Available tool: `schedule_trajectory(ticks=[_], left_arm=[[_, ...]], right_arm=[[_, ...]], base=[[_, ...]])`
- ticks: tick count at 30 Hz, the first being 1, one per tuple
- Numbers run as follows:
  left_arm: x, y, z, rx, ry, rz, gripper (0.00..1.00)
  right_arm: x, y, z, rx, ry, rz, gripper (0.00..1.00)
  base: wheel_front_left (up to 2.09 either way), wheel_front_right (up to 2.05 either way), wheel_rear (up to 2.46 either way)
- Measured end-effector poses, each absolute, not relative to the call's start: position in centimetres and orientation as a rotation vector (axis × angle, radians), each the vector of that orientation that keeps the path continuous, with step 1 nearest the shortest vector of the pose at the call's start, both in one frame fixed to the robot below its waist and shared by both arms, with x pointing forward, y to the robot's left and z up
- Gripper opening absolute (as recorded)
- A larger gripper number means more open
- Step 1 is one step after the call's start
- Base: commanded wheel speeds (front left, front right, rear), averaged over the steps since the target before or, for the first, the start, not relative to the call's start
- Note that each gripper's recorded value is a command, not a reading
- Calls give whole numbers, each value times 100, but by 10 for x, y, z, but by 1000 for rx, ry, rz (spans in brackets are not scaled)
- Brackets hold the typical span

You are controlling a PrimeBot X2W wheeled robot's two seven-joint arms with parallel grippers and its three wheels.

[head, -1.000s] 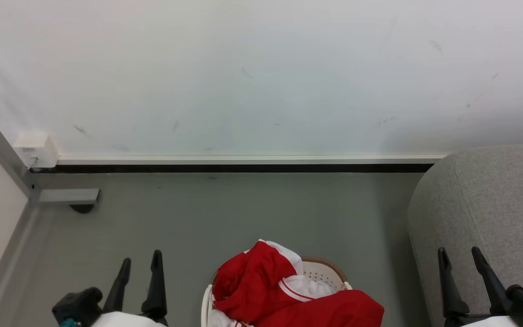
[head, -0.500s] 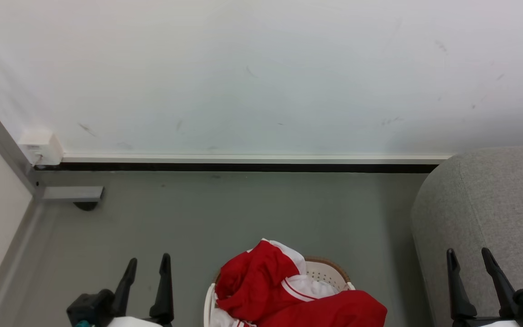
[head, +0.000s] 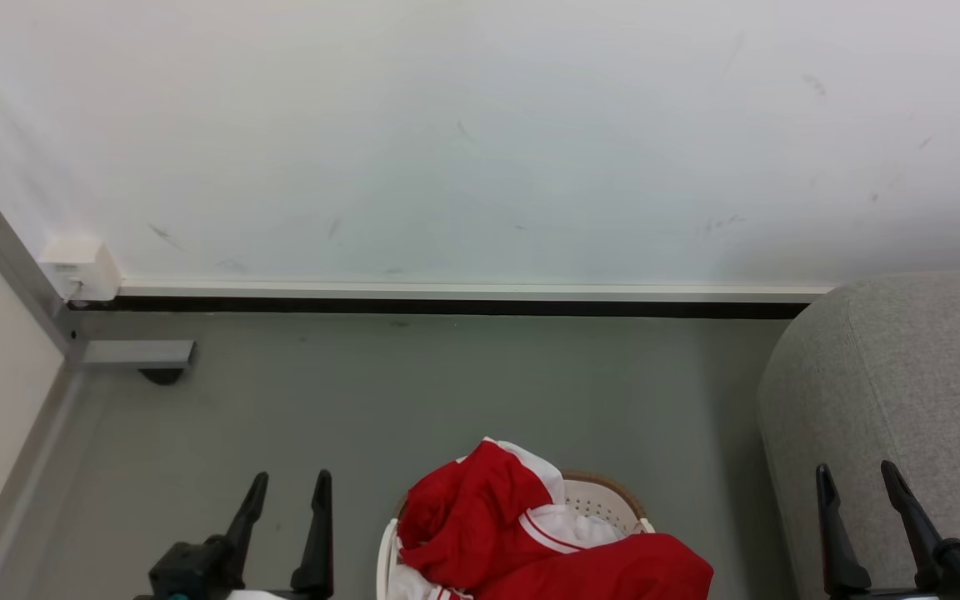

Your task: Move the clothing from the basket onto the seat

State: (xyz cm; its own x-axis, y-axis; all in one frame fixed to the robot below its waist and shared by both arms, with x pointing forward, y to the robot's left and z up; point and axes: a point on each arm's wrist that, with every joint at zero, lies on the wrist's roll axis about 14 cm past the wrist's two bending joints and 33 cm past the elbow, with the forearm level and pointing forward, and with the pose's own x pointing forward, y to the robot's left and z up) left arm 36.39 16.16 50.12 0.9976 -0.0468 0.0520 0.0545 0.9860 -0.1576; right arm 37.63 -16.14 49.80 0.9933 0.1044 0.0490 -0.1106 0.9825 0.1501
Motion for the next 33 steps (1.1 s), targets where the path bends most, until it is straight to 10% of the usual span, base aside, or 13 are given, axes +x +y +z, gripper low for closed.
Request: schedule_trajectory(ticks=[33], left_arm=[[384, 129, 482, -73, -2, -179, 100]], right_arm=[[389, -161, 489, 80, -31, 116, 100]], base=[[0, 0, 0]])
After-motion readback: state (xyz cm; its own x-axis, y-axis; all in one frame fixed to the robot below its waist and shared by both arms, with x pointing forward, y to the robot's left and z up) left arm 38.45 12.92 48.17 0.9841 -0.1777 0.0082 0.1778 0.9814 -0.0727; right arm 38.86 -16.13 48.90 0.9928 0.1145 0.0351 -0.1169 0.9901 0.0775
